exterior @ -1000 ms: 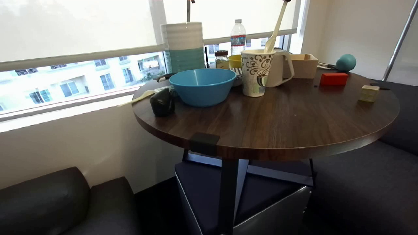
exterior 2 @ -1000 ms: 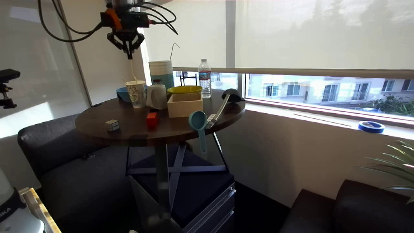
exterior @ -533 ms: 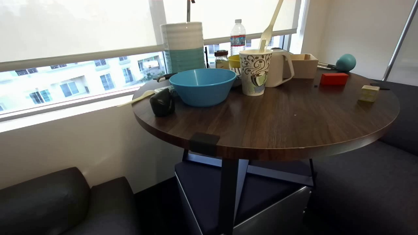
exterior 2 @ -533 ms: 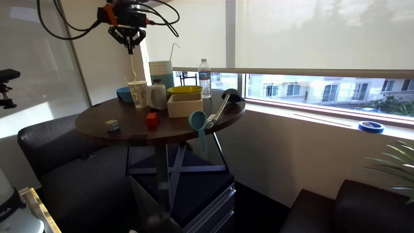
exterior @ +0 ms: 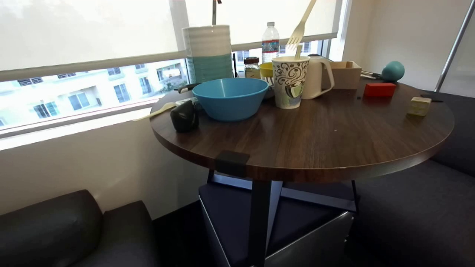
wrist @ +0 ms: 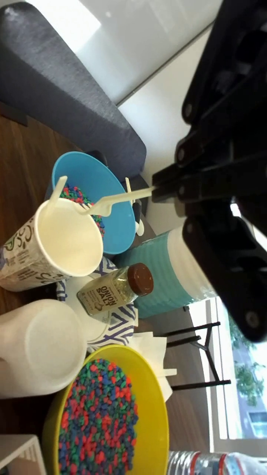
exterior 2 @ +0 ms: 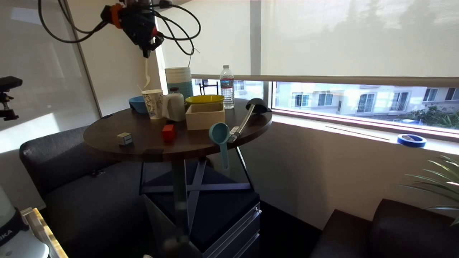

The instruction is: Lay the fork and spoon over the cup

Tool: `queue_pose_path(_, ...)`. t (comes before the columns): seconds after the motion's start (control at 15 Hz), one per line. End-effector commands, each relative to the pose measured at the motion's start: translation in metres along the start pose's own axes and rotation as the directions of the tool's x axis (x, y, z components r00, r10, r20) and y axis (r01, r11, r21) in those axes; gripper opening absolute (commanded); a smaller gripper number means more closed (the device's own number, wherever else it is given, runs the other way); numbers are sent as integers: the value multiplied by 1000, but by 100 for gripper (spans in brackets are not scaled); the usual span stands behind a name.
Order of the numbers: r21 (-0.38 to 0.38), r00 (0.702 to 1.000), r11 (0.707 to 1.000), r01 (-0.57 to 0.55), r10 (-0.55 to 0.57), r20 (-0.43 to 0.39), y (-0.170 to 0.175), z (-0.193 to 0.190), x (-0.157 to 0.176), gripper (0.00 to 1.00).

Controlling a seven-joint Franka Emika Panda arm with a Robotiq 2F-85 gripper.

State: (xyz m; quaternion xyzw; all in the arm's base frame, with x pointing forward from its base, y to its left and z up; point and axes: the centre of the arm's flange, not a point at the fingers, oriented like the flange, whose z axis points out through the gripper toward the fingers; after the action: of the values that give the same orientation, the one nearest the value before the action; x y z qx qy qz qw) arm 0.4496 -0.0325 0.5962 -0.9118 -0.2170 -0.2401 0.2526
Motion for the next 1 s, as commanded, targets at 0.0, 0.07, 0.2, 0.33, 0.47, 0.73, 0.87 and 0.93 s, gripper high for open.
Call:
queue_pose_path(0.0,53,982,983,-176,180,-64,11,8,-25,1)
queue_pose_path(0.07,81,972,973,-216,222,-76,16,12,-32,1)
queue_pose_path(0.2,137,948,948,-286,301,-105,21,19,-43,1)
queue_pose_path(0.33,191,916,917,-349,377,-137,23,27,-51,1)
queue_pose_path(0.47,152,946,943,-296,311,-87,33,24,-42,4)
queue_pose_path(0.73,150,947,944,-295,310,-88,33,24,-41,4)
queue_pose_path(0.87,172,935,931,-321,341,-98,36,24,-44,1)
queue_pose_path(0.93,204,921,915,-347,374,-107,39,26,-49,1)
